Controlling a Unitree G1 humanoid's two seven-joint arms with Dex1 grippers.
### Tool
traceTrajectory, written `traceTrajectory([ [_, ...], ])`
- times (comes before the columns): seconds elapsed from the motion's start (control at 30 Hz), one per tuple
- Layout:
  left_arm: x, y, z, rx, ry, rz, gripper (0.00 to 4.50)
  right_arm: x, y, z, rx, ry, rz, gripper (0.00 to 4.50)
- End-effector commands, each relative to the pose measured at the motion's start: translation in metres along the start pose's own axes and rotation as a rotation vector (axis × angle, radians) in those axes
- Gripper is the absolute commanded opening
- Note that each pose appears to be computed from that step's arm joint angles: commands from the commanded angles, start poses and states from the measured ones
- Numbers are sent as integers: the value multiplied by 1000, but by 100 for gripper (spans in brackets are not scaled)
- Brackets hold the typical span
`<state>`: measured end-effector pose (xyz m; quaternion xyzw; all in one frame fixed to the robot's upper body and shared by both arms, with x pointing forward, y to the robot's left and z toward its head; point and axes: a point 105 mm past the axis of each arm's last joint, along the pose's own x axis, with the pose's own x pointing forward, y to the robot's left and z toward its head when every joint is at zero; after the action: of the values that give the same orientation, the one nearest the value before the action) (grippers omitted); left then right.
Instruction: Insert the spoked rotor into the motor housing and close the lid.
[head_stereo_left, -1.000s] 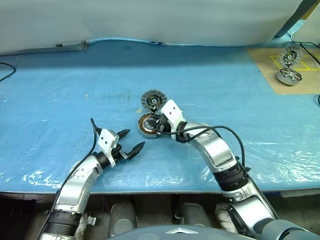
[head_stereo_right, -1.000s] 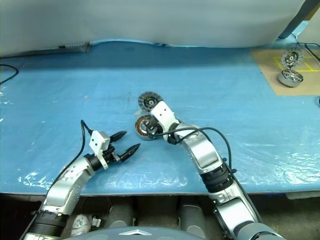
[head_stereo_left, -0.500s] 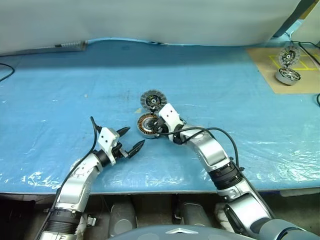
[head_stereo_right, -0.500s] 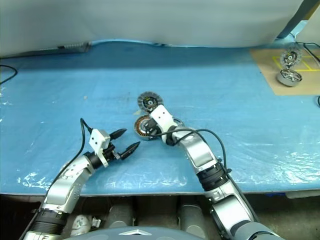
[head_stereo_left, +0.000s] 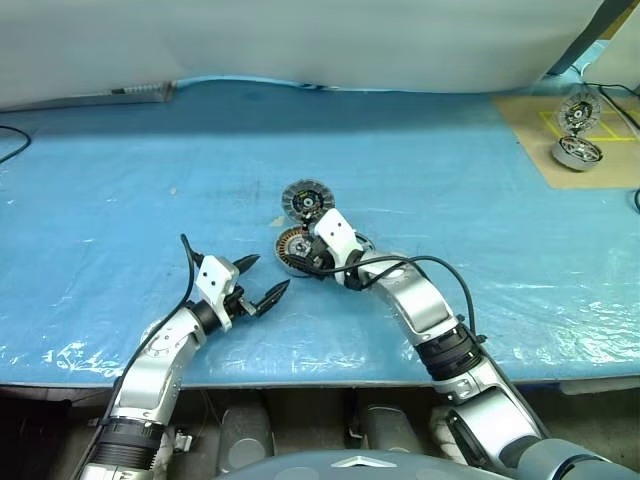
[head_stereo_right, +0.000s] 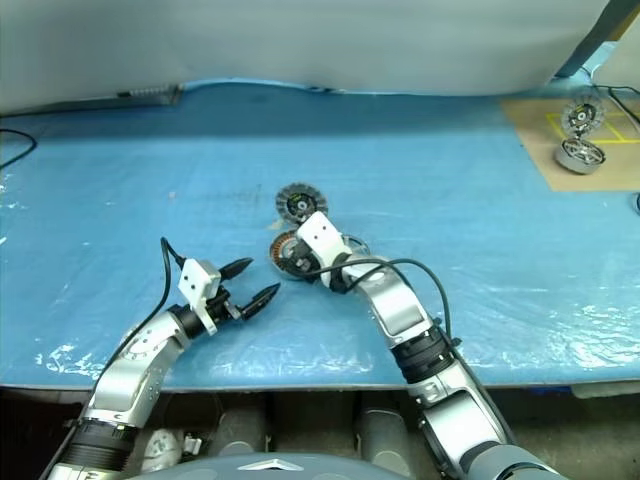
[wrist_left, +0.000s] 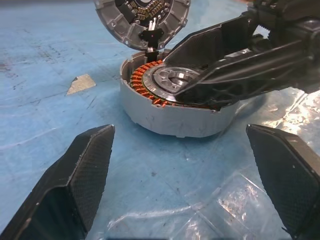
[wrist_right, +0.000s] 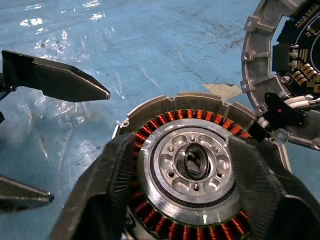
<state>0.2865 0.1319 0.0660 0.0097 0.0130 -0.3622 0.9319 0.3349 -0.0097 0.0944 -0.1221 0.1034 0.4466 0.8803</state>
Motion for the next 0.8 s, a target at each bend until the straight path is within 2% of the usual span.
traceTrajectory([
  [0.03, 2, 0, 9, 25, -39, -2, 450, -11, 3, 25, 0, -89, 22, 319],
  [0.13, 3, 0, 9, 26, -40, -6, 450, -14, 3, 26, 0, -86, 27, 319],
  [0.2, 3, -1, 9, 27, -39, -10, 450, -14, 3, 24, -6, -70, 21, 281],
  [0.27, 3, 0, 9, 28, -40, -12, 450, -12, 1, 23, -14, -51, 7, 223],
  [0.47, 4, 0, 10, 32, -42, -14, 450, -5, 0, 22, -16, -32, -4, 2],
  [0.8, 3, -1, 10, 35, -42, -15, 450, -1, -4, 14, -14, -4, -30, 2],
])
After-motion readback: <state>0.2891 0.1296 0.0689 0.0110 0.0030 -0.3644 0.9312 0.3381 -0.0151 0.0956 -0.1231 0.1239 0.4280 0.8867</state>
